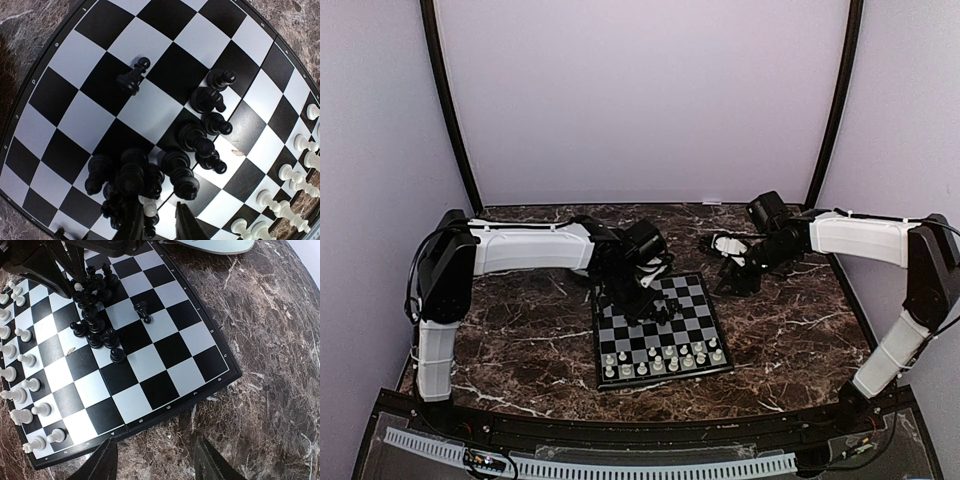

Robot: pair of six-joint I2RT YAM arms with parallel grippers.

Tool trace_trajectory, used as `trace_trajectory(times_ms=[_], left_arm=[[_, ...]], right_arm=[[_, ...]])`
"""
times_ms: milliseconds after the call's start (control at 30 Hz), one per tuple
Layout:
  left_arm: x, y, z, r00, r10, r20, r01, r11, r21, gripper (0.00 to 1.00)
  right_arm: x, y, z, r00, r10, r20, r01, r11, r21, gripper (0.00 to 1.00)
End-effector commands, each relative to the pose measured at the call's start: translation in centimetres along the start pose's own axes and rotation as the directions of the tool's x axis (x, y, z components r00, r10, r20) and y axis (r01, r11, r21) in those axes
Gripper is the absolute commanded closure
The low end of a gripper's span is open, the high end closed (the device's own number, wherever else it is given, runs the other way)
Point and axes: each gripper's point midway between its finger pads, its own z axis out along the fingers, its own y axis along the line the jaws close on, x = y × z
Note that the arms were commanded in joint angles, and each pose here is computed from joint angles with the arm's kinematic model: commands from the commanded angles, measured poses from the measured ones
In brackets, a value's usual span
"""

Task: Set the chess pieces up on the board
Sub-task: Pick up the pawn from the chessboard.

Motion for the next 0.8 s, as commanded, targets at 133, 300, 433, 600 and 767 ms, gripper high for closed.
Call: trace_trajectory(times_ms=[133,300,433,600,767], left_arm=[[0.07,0.26,-0.3,1.0,0.0,-0.008,0.0,1.0,-0.004,0.8],[0.05,0.35,-0.05,1.0,0.005,-0.015,-0.005,1.0,-0.01,0.81],[0.13,0.43,0.05,1.0,0.005,-0.019,-0.005,1.0,-0.014,0.81],[0.1,0.47,0.13,1.0,0.006,-0.019,-0.006,1.0,-0.019,0.81],[-0.28,0.31,-0.15,1.0,0.008,-0.008,-0.008,1.0,-0.015,0.87]], right_arm=[[0.05,0.34,0.13,1.0,-0.012,-0.005,0.012,1.0,-0.007,0.46],[0.01,0.32,0.07,1.0,-0.012,-0.004,0.012,1.0,-0.005,0.46],[0.03,0.34,0.12,1.0,-0.012,-0.005,0.012,1.0,-0.006,0.46],[0.01,0.4,0.13,1.0,-0.012,-0.005,0.012,1.0,-0.009,0.46],[0.02,0.39,0.17,1.0,-0.012,-0.005,0.012,1.0,-0.009,0.46]])
